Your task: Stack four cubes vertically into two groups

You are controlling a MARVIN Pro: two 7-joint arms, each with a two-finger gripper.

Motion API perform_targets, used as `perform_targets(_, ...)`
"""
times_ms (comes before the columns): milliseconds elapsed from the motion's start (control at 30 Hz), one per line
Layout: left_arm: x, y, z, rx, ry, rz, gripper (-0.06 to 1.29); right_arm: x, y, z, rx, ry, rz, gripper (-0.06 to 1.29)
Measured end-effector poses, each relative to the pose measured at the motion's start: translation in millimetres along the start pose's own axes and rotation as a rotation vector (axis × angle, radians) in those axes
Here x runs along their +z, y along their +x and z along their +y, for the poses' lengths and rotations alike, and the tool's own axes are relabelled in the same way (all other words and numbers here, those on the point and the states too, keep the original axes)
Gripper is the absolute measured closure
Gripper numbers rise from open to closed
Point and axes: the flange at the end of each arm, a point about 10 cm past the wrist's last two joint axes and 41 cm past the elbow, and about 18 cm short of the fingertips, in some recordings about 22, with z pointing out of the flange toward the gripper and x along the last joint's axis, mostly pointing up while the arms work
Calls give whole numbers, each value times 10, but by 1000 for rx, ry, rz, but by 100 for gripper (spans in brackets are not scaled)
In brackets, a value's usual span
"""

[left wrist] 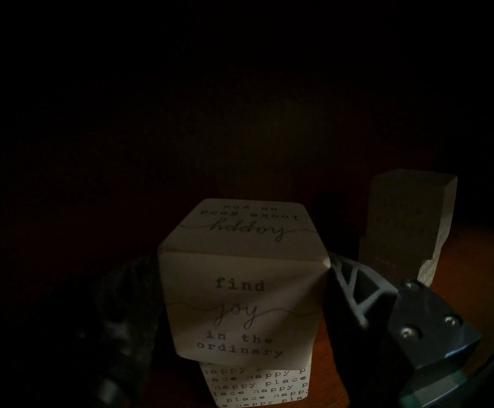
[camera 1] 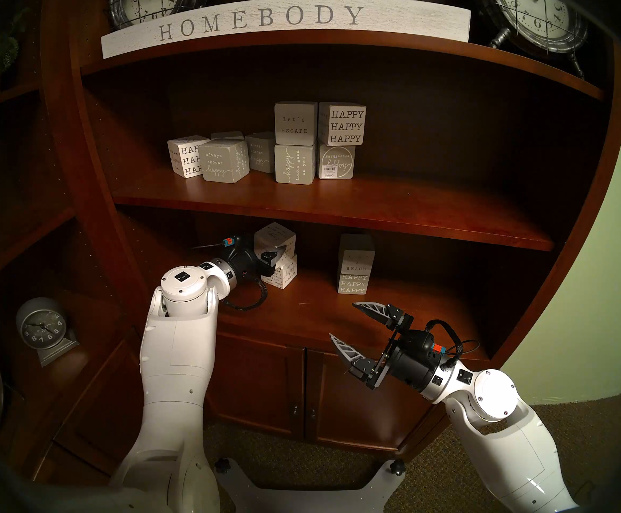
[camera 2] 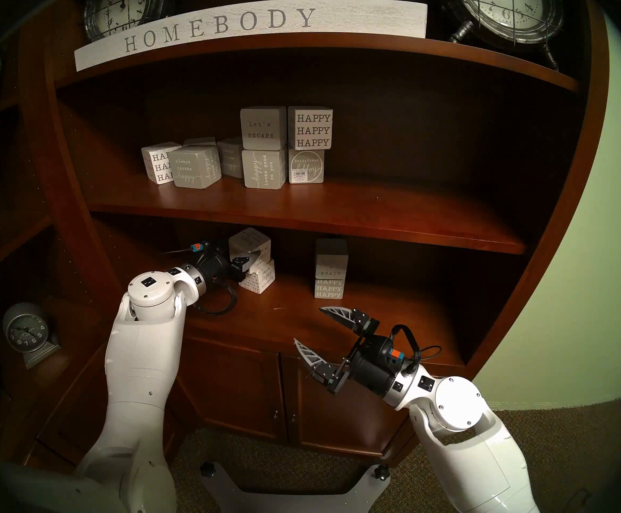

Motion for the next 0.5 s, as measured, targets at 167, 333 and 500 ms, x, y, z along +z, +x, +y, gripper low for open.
perform_targets(167, 14, 19, 16, -6, -8, 7, 38, 0, 0, 0, 0, 0, 0, 3)
perform_targets(333, 31, 21, 34, -11, -20, 7, 38, 0, 0, 0, 0, 0, 0, 3)
perform_targets(500, 47, -3, 40, -18, -23, 3, 38, 0, 0, 0, 0, 0, 0, 3)
